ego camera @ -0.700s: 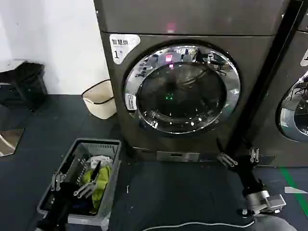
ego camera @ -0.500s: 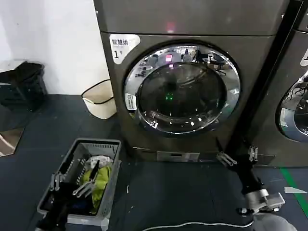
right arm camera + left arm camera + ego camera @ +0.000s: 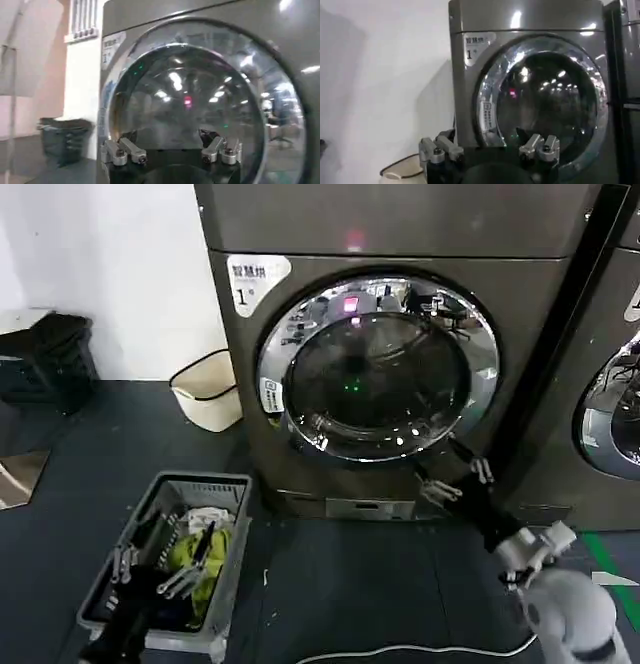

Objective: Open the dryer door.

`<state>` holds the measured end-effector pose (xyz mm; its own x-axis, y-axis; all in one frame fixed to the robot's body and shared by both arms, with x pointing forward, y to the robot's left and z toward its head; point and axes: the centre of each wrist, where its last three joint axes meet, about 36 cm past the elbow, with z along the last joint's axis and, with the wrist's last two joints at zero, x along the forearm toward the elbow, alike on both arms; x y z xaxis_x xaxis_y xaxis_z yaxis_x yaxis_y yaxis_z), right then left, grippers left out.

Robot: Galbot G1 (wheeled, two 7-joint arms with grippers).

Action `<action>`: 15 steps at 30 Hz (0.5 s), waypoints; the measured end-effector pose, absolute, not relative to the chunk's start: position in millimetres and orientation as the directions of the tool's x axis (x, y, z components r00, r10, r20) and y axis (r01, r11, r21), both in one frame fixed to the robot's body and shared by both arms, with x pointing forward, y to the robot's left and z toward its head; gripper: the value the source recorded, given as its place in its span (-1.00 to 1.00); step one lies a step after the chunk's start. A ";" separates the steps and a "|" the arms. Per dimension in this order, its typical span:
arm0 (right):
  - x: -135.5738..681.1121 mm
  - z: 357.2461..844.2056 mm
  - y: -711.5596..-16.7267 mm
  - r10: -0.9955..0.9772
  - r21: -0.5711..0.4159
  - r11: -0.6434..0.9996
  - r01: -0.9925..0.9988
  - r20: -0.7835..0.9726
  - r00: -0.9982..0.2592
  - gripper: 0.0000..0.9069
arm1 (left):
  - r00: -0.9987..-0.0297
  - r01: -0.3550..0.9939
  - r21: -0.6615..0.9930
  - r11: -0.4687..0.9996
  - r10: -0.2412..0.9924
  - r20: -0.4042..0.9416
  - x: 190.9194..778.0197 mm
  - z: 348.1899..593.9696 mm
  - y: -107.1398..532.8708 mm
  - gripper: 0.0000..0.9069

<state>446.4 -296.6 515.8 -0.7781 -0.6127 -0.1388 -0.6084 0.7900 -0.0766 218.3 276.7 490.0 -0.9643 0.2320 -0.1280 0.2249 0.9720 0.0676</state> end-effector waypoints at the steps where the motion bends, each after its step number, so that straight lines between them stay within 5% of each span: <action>1: 453.5 515.8 -291.0 -0.626 -0.079 0.780 -0.621 -0.138 -0.768 1.00 | -0.965 0.224 0.066 0.972 0.231 -0.128 218.2 489.7 276.5 1.00; 15: 544.9 517.9 -227.6 -0.754 -0.089 0.657 -0.749 -0.056 -0.655 1.00 | -0.966 0.227 0.058 0.972 0.233 -0.111 215.5 485.6 275.4 1.00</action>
<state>544.9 -227.6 517.9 -0.6549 -0.7537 -0.0557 -0.7486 0.6570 -0.0892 215.5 275.4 485.6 -0.9662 0.2326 -0.1110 0.2274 0.9721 0.0582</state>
